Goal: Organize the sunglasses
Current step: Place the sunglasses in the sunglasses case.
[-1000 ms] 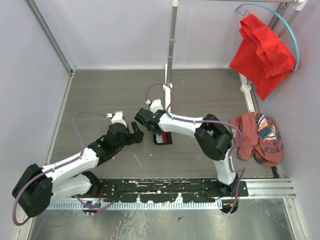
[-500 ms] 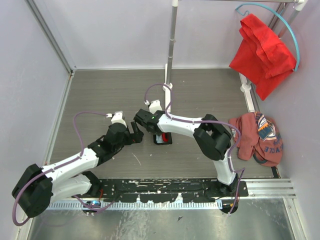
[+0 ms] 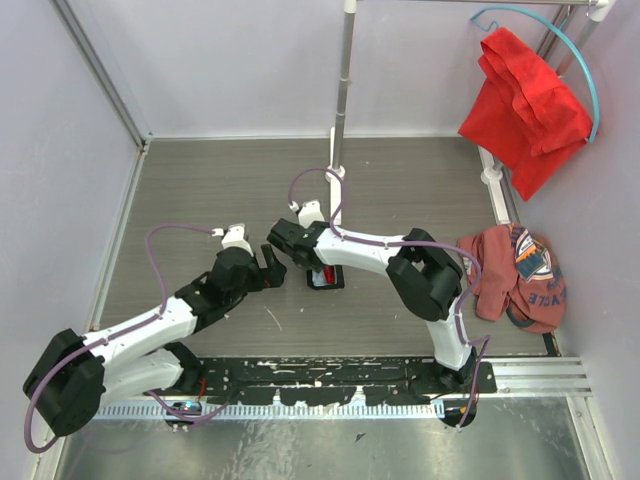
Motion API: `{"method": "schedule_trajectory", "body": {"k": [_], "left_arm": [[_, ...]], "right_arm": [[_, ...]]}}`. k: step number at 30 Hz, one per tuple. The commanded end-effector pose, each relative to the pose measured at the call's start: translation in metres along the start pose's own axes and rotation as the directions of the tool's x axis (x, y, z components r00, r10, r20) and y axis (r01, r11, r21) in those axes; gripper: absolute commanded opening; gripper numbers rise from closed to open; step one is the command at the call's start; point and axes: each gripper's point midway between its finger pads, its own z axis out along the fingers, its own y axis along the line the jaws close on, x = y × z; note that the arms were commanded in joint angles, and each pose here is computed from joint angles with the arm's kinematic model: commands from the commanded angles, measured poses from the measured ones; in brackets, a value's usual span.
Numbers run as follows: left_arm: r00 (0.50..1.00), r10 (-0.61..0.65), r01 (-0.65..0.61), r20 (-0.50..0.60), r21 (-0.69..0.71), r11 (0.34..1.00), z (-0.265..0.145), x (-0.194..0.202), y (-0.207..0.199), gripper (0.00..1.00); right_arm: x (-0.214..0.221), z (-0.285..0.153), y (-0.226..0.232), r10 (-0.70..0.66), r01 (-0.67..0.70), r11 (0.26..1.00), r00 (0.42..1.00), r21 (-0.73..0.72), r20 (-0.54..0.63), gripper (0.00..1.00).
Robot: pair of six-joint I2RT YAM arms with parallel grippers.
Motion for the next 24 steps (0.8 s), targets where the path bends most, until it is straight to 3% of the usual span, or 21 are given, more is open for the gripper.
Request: {"method": "schedule_trajectory", "body": {"k": [1,12,24], "left_arm": [[1.0,-0.011,0.011,0.026,0.016,1.0,0.0,-0.006,-0.002,0.98],[1.0,-0.012,0.012,0.026,0.019,1.0,0.0,-0.005,-0.002,0.98],[0.999,-0.014,0.014,0.04,0.019,1.0,-0.006,-0.009,0.0,0.98]], "right_arm": [[-0.016,-0.005,0.001,0.036,-0.037,0.999,0.998,0.015,0.044,0.12],[-0.017,-0.005,-0.006,0.014,-0.018,0.996,0.999,0.085,0.049,0.03],[-0.014,-0.001,-0.012,-0.022,0.015,0.988,0.999,0.156,0.042,0.02]]}}
